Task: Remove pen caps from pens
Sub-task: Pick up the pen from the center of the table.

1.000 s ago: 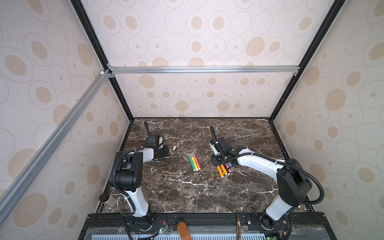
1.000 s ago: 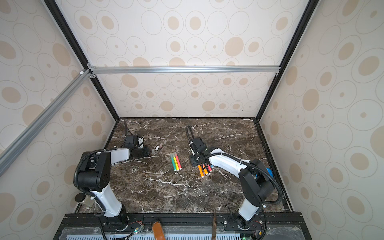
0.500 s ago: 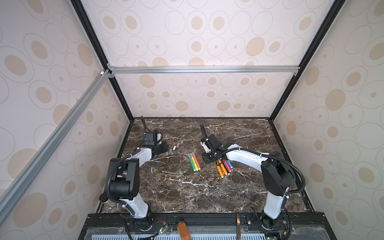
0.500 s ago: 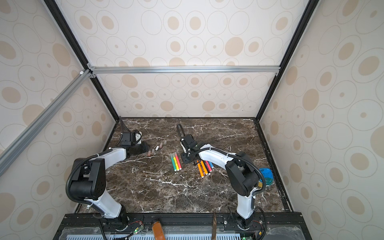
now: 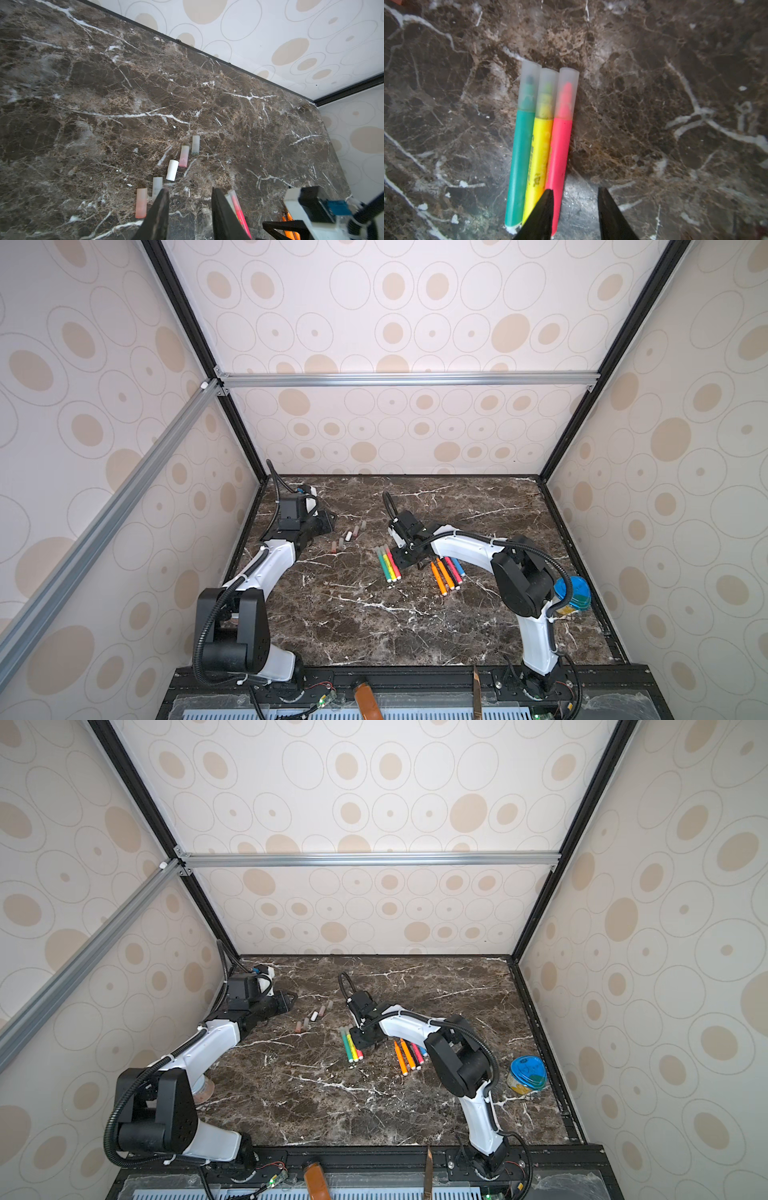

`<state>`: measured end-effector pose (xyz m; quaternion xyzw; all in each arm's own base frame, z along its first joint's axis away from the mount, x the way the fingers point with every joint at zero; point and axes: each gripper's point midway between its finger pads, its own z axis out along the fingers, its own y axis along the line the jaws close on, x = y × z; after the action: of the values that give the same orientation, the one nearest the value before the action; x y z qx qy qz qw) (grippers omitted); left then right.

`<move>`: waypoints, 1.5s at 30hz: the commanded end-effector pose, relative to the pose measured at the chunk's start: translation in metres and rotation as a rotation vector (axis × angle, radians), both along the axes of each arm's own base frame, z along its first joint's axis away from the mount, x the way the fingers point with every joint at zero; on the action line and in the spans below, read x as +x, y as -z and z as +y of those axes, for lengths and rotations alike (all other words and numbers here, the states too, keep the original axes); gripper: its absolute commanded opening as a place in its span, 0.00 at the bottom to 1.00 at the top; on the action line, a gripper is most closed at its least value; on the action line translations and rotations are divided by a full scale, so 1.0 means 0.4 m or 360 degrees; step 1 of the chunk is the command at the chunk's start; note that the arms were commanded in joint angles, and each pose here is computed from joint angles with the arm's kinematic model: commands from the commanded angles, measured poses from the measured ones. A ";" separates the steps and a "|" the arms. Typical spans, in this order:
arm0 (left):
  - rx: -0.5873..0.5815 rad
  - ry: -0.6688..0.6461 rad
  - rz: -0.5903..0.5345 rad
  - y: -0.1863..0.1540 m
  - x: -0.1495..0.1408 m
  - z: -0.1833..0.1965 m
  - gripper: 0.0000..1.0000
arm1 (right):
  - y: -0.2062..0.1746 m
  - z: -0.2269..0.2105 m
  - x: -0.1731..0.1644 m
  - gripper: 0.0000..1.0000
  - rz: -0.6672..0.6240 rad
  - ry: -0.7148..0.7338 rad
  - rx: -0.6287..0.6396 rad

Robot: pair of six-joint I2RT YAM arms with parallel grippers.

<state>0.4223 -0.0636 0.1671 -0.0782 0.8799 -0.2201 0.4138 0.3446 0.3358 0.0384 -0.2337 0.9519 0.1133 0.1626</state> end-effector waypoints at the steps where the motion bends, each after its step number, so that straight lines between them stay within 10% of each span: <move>1: -0.0047 0.0010 -0.0039 -0.018 -0.004 -0.003 0.35 | 0.008 0.013 -0.016 0.38 0.0047 -0.0005 -0.0021; 21: -0.0081 0.0048 -0.0045 -0.010 -0.003 -0.016 0.36 | 0.109 -0.008 -0.035 0.36 0.0144 0.0004 -0.0248; 30: -0.0102 0.0068 -0.0031 -0.002 -0.003 -0.025 0.36 | 0.126 -0.038 -0.049 0.14 0.0143 0.0000 -0.0315; 45: -0.0364 0.0453 0.0004 0.037 -0.058 -0.257 0.36 | -0.068 -0.107 0.001 0.01 -0.0134 0.0060 -0.0046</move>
<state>0.4033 -0.1411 0.1490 -0.0141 0.8693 -0.3247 0.3724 0.3381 0.2953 0.0296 -0.2224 0.9604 0.0588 0.1573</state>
